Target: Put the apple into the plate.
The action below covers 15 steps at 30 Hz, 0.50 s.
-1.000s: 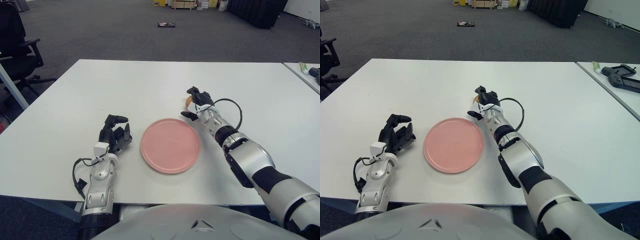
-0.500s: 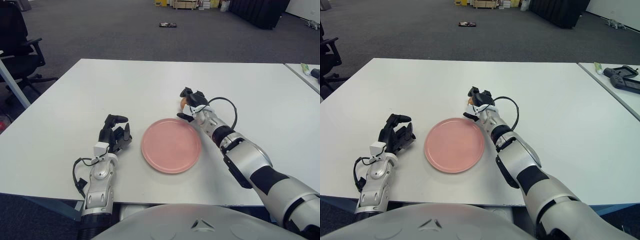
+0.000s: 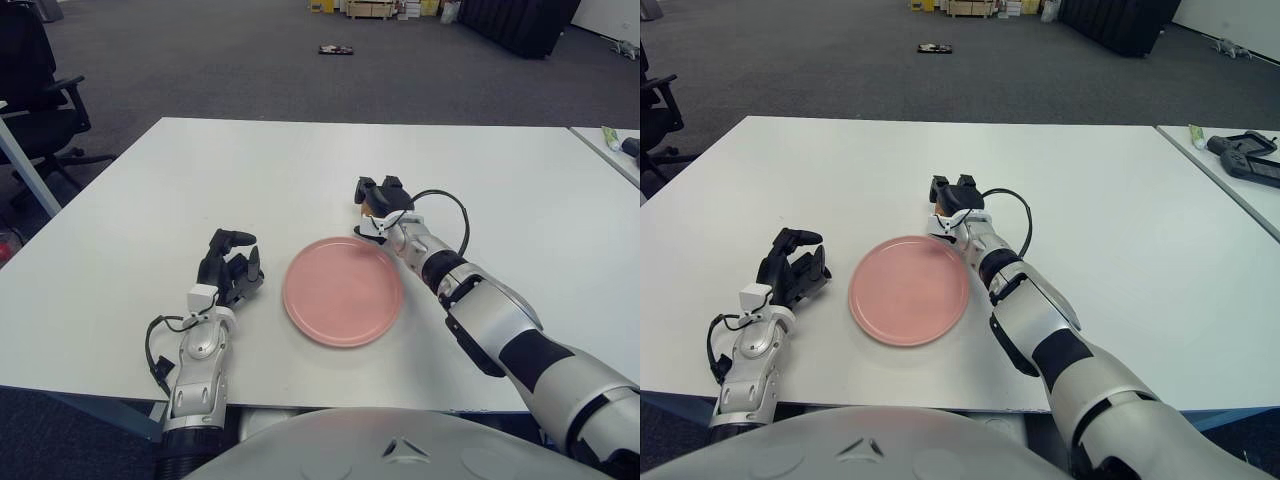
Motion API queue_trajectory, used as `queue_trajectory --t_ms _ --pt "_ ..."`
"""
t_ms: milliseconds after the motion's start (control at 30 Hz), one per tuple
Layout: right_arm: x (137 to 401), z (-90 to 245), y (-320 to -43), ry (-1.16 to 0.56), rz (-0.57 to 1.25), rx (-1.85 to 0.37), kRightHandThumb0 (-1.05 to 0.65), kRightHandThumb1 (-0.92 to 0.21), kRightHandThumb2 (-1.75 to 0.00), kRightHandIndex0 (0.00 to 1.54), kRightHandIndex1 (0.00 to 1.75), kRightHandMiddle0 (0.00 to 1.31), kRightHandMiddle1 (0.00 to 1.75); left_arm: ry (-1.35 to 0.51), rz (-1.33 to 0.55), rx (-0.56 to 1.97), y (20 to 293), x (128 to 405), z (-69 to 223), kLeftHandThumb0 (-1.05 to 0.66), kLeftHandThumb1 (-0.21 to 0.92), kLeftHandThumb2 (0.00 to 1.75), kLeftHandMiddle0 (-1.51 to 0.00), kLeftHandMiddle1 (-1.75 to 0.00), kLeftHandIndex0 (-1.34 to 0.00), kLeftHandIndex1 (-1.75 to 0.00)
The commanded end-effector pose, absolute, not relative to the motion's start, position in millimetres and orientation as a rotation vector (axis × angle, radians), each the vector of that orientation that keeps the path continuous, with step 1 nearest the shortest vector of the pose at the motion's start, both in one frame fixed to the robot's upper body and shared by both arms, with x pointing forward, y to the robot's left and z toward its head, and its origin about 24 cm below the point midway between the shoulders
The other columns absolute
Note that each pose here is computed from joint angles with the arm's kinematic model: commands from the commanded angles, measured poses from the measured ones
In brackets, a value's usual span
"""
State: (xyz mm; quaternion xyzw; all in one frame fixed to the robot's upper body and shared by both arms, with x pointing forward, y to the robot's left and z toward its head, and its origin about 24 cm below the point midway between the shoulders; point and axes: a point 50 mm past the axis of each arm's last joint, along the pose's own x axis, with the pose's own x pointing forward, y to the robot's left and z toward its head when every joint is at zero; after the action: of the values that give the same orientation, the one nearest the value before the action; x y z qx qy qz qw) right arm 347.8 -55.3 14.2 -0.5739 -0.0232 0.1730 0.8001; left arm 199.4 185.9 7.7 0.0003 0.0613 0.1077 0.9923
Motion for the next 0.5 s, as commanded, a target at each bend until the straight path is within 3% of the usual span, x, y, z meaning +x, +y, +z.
queue_trajectory --t_ms 0,467 --pt "348.6 13.5 -57.4 -0.009 0.379 -1.211 0.00 -0.09 -1.54 0.83 1.63 0.54 1.75 0.104 0.209 -0.007 185.4 203.3 10.5 -0.39 0.66 0.90 -0.82 -1.75 -0.36 -1.75" --pt "352.5 21.5 -60.7 -0.027 0.331 -1.116 0.00 -0.06 -1.58 0.84 1.65 0.57 1.75 0.105 0.213 0.009 185.8 203.6 10.8 -0.39 0.64 0.92 -0.84 -1.75 -0.37 -1.75"
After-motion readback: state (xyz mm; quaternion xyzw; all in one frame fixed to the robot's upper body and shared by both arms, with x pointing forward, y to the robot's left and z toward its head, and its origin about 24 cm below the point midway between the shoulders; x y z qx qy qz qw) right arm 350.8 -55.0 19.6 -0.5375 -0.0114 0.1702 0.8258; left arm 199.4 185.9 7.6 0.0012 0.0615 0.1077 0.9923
